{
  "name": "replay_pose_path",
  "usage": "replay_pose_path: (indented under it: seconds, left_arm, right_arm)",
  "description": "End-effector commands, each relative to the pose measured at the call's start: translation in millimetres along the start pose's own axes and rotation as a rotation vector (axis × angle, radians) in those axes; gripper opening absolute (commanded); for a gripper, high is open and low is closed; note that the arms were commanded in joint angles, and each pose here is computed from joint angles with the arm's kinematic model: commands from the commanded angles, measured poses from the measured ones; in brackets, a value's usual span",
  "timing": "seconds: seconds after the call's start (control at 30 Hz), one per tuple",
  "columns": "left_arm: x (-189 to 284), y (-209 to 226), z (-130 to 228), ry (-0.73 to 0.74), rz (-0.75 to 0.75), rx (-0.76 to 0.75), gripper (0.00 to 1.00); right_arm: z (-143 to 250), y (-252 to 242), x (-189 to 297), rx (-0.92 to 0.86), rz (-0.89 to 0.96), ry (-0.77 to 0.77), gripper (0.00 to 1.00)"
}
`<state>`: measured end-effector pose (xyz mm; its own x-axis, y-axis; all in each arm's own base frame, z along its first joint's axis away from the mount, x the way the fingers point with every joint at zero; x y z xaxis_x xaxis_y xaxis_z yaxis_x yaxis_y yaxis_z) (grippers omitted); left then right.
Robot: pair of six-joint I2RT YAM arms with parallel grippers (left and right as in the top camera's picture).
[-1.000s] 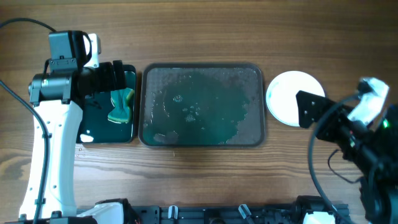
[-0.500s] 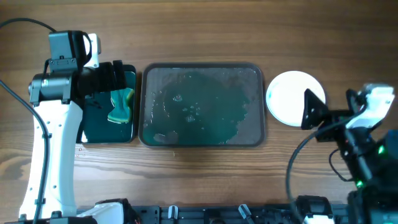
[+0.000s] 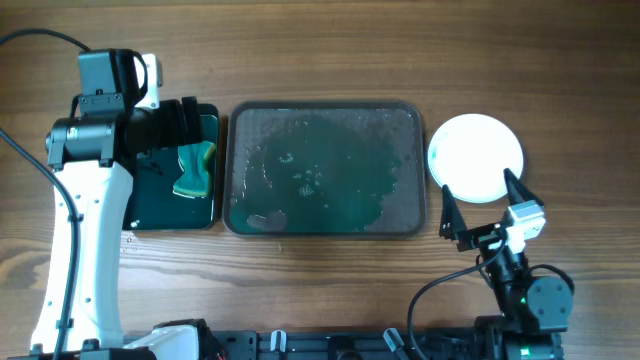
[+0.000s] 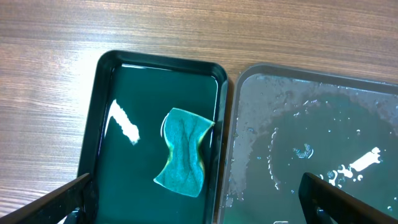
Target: Clean dirty plates on tray and stack at the side
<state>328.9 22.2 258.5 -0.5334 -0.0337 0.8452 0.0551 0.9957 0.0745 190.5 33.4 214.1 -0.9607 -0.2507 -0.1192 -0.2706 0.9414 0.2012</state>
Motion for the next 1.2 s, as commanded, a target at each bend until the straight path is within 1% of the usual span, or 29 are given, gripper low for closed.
replay_pose_path:
  seconds: [0.0,0.17,0.8,0.87,0.9,0.97,1.0,1.03,1.07,1.17]
  left_arm:
    - [0,-2,-1,-0.004,0.015,-0.005,1.0]
    - [0,-2,-1,-0.004,0.015,-0.005,1.0]
    - [0,-2,-1,-0.004,0.015,-0.005,1.0]
    - [7,7,1,-0.004,-0.062,-0.02,1.0]
    - [12,7,1,-0.019,-0.067,-0.019,1.0]
    - [31,8,-1,-0.074,-0.077,-0.018,1.0]
    - [44,11,-1,-0.112,-0.106,-0.014,1.0]
    - [61,11,0,-0.172,-0.115,-0.01,1.0]
    - [81,8,0,-0.288,-0.109,-0.009,1.0]
    - [108,-2,3,-0.521,-0.069,-0.022,1.0]
  right_arm:
    - [17,-8,1,-0.047,0.042,0.003,1.0]
    - [35,-16,2,-0.095,0.092,0.09,1.0]
    - [35,-15,2,-0.111,0.092,0.088,1.0]
    - [35,-16,2,-0.111,0.093,0.088,1.0]
    - [35,-16,2,-0.111,0.093,0.088,0.99]
    - [35,-16,2,-0.111,0.093,0.088,1.0]
    - [35,-16,2,-0.111,0.093,0.088,1.0]
    - [35,-15,2,-0.111,0.092,0.088,1.0]
    - [35,-15,2,-0.111,0.092,0.088,1.0]
    - [35,-16,2,-0.111,0.093,0.088,1.0]
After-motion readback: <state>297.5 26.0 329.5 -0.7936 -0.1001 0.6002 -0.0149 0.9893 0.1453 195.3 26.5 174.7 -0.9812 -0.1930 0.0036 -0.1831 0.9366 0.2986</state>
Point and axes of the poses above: each gripper's point midway between its finger pads, its own x axis back along the fingers, its own y axis along the line the jaws close on, z = x × y, the point moved 5 cm from there along x, back along the fingers, and after that the axes turned 12 degrees about -x, right-handed, at the moved point
